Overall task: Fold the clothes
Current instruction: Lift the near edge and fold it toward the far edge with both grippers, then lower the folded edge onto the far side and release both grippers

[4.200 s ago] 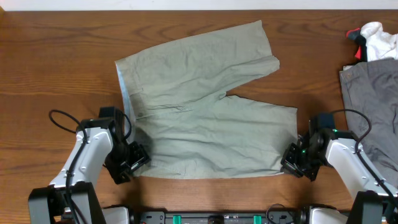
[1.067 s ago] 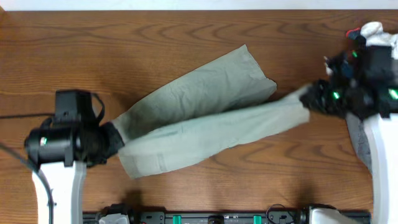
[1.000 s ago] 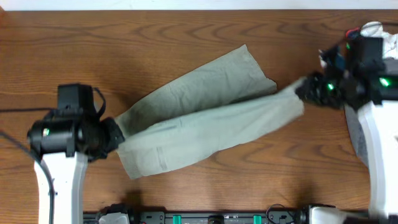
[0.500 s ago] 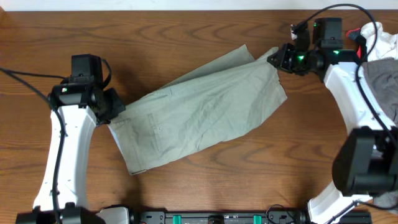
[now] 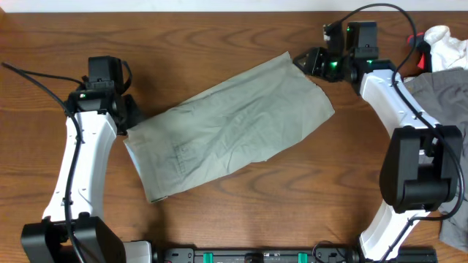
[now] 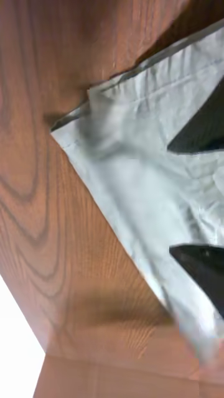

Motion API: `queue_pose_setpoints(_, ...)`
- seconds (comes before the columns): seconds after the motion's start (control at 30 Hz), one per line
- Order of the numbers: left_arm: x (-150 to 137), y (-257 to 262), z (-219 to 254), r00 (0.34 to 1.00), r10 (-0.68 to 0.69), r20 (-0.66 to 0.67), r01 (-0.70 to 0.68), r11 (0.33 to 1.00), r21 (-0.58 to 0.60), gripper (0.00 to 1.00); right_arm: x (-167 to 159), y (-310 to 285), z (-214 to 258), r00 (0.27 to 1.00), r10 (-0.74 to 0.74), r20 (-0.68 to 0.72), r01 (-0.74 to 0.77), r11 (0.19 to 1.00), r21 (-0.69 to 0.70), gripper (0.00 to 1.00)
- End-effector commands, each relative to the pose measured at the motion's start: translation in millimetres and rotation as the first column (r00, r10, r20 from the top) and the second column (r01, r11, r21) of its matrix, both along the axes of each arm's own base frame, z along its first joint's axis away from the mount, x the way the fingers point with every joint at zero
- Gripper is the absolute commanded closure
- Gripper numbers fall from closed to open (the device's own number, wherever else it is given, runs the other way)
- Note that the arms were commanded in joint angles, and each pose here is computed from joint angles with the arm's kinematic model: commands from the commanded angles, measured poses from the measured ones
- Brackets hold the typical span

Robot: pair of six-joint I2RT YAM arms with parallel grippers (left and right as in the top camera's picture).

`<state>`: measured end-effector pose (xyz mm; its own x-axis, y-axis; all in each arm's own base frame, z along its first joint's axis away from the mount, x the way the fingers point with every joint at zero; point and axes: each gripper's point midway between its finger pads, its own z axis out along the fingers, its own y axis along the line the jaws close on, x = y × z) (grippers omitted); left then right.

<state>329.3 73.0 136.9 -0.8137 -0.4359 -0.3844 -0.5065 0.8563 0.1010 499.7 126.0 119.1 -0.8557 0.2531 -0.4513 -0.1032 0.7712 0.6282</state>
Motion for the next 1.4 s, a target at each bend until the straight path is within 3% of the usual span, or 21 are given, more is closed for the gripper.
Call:
queue_pose_setpoints(0.0, -3.6, 17.1, 20.9, 0.999, 0.031, 0.017, -0.032, 0.996, 0.084, 0.63, -1.1, -10.7, 5.9, 0.999, 0.022, 0.025, -0.022, 1.0, -0.022, 0.52)
queue_pose_setpoints(0.17, -23.1, 14.2, 27.4, 0.999, 0.05, -0.012, -0.049, 0.997, 0.053, 0.55, -25.5, -36.5, 4.0, 0.994, -0.004, -0.107, 0.009, 0.999, 0.038, 0.51)
queue_pose_setpoints(0.3, -37.9, -6.3, 17.1, 0.997, 0.013, -0.081, -0.018, 0.998, -0.061, 0.54, -58.4, -46.8, -13.5, 0.964, -0.002, -0.268, 0.012, 0.999, 0.035, 0.51)
queue_pose_setpoints(0.43, -50.0, -16.6, 2.9, 0.99, -0.003, -0.143, -0.014, 0.993, -0.119, 0.41, -94.1, -58.0, -38.5, 0.908, -0.041, -0.418, -0.007, 0.994, -0.113, 0.44)
queue_pose_setpoints(0.5, -55.9, -19.6, -4.7, 0.984, -0.006, -0.176, -0.018, 0.991, -0.135, 0.34, -108.2, -70.4, -51.7, 0.879, -0.1, -0.467, -0.016, 0.971, -0.238, 0.34)
queue_pose_setpoints(0.6, -62.2, -28.2, -18.2, 0.977, -0.011, -0.213, -0.029, 0.982, -0.186, 0.3, -117.9, -75.2, -64.4, 0.866, -0.131, -0.483, -0.041, 0.944, -0.329, 0.23)
queue_pose_setpoints(0.87, -68.8, -28.2, -69.3, 0.951, 0.024, -0.308, -0.087, 0.978, -0.192, 0.3, -111.0, -65.9, -87.3, 0.89, -0.139, -0.433, -0.01, 0.946, -0.325, 0.19)
queue_pose_setpoints(0.93, -68.7, -28.3, -85.1, 0.944, 0.023, -0.33, -0.091, 0.977, -0.192, 0.39, -107.0, -65.8, -91.0, 0.901, -0.141, -0.411, 0.0, 0.946, -0.324, 0.22)
queue_pose_setpoints(1.0, -68.9, -28.3, -96.9, 0.935, 0.022, -0.353, -0.095, 0.977, -0.193, 0.58, -101.8, -65.4, -94.8, 0.913, -0.141, -0.382, 0.011, 0.947, -0.322, 0.28)
queue_pose_setpoints(1.07, -68.1, -28.1, -107.0, 0.927, 0.02, -0.375, -0.099, 0.976, -0.193, 0.72, -97.0, -64.1, -99.9, 0.927, -0.137, -0.35, 0.02, 0.948, -0.318, 0.45)
queue_pose_setpoints(1.1, -67.3, -28.0, -112.0, 0.923, 0.019, -0.384, -0.101, 0.976, -0.193, 0.75, -95.8, -63.9, -104.1, 0.932, -0.138, -0.334, 0.027, 0.948, -0.316, 0.62)
queue_pose_setpoints(1.17, -64.9, -27.8, -120.6, 0.919, 0.011, -0.394, -0.095, 0.976, -0.194, 0.79, -97.6, -64.5, -112.2, 0.935, -0.145, -0.323, 0.037, 0.947, -0.319, 0.75)
queue_pose_setpoints(1.37, -44.0, -24.9, -134.6, 0.937, -0.054, -0.346, -0.015, 0.981, -0.194, 0.8, -132.5, -106.5, -144.1, 0.85, -0.346, -0.398, 0.133, 0.872, -0.472, 0.9)
